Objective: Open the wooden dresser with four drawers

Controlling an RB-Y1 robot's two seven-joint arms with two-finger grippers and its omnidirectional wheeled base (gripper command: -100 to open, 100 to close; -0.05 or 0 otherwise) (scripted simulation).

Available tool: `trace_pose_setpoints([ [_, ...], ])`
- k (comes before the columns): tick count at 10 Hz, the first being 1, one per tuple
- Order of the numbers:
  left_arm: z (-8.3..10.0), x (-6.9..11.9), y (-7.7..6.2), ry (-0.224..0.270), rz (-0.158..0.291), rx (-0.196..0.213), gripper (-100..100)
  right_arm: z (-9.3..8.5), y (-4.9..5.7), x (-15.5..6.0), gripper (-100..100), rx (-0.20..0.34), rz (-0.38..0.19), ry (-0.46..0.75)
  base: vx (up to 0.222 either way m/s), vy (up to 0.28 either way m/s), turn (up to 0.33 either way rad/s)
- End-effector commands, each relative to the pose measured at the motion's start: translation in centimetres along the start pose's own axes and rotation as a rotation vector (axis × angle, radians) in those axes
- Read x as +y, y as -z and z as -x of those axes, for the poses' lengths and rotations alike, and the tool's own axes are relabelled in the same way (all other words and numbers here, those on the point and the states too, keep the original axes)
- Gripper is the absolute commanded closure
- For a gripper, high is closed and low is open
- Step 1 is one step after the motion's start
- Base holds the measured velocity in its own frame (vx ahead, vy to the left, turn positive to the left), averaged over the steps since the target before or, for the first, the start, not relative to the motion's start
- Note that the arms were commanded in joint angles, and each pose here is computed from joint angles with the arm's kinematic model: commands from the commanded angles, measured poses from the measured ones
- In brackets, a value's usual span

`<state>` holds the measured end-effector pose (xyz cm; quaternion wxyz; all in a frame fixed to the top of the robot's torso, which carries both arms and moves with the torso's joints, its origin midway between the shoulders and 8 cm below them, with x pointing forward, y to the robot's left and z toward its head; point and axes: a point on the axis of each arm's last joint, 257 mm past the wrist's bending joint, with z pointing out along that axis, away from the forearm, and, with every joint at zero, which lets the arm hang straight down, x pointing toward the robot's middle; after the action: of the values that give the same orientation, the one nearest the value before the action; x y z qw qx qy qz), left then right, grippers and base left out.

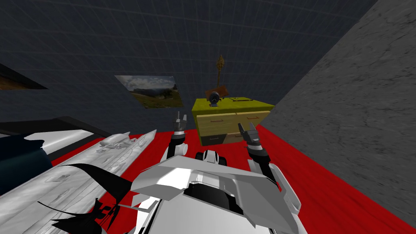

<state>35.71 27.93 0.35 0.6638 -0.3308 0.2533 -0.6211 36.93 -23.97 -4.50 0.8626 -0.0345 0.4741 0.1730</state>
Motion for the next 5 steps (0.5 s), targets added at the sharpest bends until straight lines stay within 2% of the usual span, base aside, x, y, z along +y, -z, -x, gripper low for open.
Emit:
trace_pose_setpoints([
  [1,0.0,0.0,0.0,0.000,0.000,0.000,0,-0.6,0.1,0.1,-100,0.017,0.020,0.114,0.033,0.042,-0.036],
  [2,0.0,0.0,0.0,0.000,0.000,0.000,0,-1.1,0.1,0.1,-100,0.033,0.039,0.180,0.039,0.059,-0.051],
  [4,0.0,0.0,0.0,0.000,0.000,0.000,0,-1.1,0.1,0.1,-100,0.033,0.040,0.219,0.038,0.034,-0.014],
  [5,0.0,0.0,0.0,0.000,0.000,0.000,0,-1.8,0.2,0.2,-100,0.049,0.060,0.296,0.042,0.042,-0.041],
])
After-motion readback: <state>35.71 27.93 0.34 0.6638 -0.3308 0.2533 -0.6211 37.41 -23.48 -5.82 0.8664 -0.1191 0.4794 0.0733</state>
